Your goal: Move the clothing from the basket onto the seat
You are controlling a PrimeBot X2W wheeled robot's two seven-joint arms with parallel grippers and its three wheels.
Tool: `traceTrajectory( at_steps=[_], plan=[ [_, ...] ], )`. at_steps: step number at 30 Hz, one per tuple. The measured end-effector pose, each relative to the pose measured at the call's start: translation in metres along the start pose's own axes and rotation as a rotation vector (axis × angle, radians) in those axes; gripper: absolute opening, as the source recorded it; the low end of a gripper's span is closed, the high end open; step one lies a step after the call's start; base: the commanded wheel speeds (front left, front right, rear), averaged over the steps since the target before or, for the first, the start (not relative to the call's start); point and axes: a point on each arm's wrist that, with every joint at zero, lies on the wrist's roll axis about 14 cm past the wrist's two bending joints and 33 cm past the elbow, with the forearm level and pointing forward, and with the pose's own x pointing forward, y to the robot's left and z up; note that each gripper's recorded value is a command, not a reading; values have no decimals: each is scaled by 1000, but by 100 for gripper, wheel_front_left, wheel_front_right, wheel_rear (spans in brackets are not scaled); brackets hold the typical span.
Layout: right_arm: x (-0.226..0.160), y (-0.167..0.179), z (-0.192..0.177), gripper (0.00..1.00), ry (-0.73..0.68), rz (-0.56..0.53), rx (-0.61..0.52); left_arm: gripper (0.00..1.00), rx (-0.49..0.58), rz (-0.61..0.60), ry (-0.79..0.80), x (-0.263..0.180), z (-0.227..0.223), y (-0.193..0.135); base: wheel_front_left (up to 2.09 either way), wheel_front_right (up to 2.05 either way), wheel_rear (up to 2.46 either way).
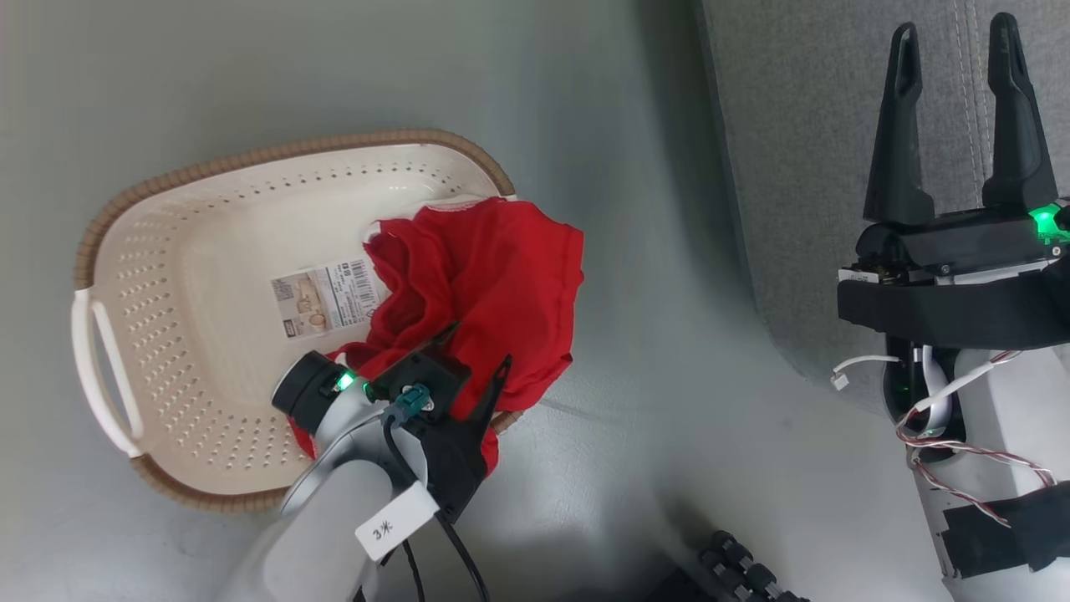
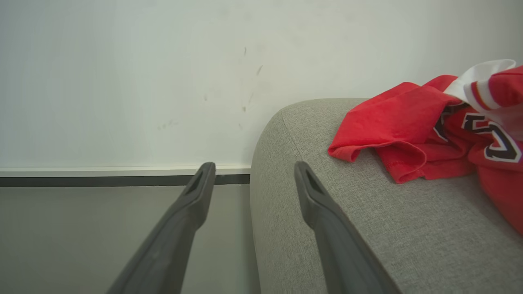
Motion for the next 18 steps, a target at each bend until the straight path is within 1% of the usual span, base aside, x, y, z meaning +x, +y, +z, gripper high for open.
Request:
traceTrajectory(
  at_steps=[4, 11, 12, 13, 14, 15, 16, 17, 18],
  plan=[
    [-1, 0, -7, 100, 15, -1, -3, 100, 2, -19, 23, 8, -7, -2, 0, 0, 0],
    [0, -2, -17, 100, 35, -8, -9, 100, -27, -52, 51, 25, -16, -4, 0, 0, 0],
    [1, -3, -17, 100, 33, -9, -13, 96, -27, -58, 57, 26, -18, -6, 0, 0, 0],
    [1, -4, -18, 100, 35, -10, -20, 89, -22, -66, 67, 27, -21, -8, 0, 0, 0],
    [0, -5, -19, 100, 40, -13, -26, 76, -19, -73, 72, 29, -22, -9, 0, 0, 0],
    [0, -7, -21, 100, 44, -16, -31, 67, -20, -77, 75, 30, -23, -10, 0, 0, 0],
    [0, -7, -21, 100, 47, -17, -36, 53, -23, -80, 79, 30, -25, -11, 0, 0, 0],
    [0, -8, -22, 100, 48, -18, -38, 47, -22, -82, 86, 30, -27, -12, 0, 0, 0],
    [-1, -8, -22, 100, 49, -19, -38, 47, -23, -84, 94, 30, -30, -12, 0, 0, 0]
  ],
)
